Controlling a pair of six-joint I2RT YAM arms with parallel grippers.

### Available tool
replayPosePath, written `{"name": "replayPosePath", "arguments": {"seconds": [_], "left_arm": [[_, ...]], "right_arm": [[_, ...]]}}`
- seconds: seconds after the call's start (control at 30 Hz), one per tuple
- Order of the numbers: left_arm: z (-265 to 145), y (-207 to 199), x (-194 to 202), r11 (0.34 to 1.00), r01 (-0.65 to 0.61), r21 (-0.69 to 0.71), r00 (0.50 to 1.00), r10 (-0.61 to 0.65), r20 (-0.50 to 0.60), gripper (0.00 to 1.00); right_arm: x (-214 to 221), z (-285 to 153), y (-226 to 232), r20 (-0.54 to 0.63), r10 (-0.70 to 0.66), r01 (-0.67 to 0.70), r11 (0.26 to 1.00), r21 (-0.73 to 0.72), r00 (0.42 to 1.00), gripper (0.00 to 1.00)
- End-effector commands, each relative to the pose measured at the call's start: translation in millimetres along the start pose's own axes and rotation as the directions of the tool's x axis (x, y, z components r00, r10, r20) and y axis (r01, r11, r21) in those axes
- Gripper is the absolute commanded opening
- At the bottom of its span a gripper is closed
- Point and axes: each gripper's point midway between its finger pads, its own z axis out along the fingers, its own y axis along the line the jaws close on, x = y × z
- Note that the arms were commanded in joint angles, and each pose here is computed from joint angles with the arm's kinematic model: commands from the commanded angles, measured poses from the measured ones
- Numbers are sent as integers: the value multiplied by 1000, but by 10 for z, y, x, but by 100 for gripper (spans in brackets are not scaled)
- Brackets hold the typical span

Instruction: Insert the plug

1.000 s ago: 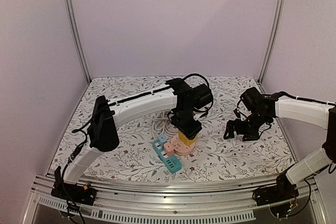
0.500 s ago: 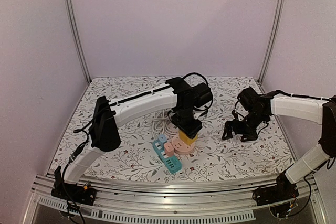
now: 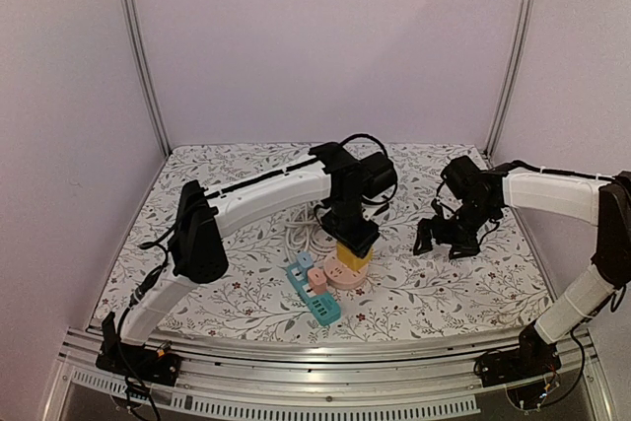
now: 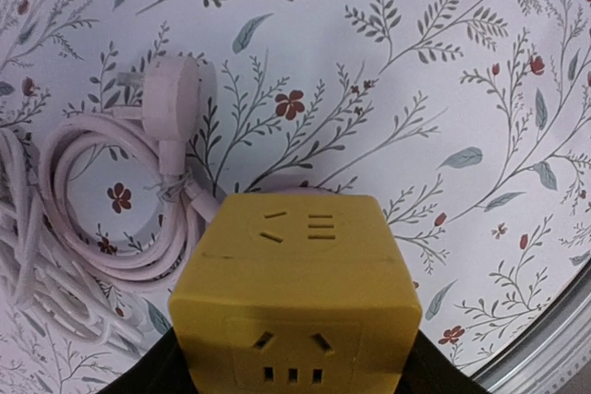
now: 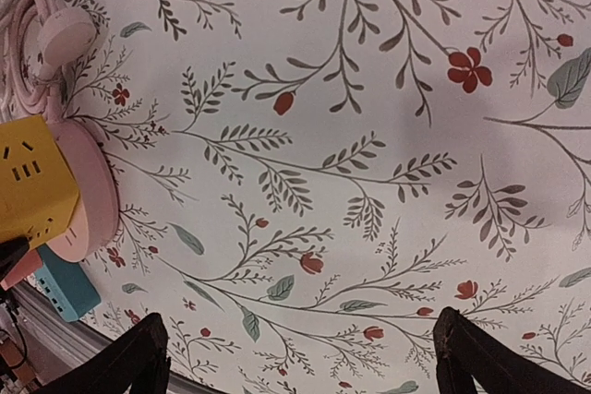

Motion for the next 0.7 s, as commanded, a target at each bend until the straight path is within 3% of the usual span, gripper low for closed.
{"name": "replayPosePath", "arguments": {"seconds": [0.0, 0.17, 0.27, 0.3, 0.67], "left_arm": [[276, 67, 61, 997, 70, 25, 996, -69, -49, 54], [132, -16, -71, 993, 83, 78, 996, -85, 14, 74], [42, -26, -139, 992, 86, 88, 995, -90, 49, 97], [3, -29, -162, 992, 87, 92, 994, -92, 60, 99], [-869, 92, -468, 992, 94, 83, 955, -113, 273, 99]], "right_arm": [[-94, -21, 32, 11, 14, -14, 1000, 7, 1000, 99], [-153, -38, 54, 25, 20, -20, 1000, 8, 999, 99], [-184, -60, 66, 35, 21, -22, 1000, 8, 999, 99], [-188, -63, 67, 36, 23, -24, 1000, 8, 999, 99], [-304, -205, 72, 98, 21, -23, 999, 24, 995, 99]]}}
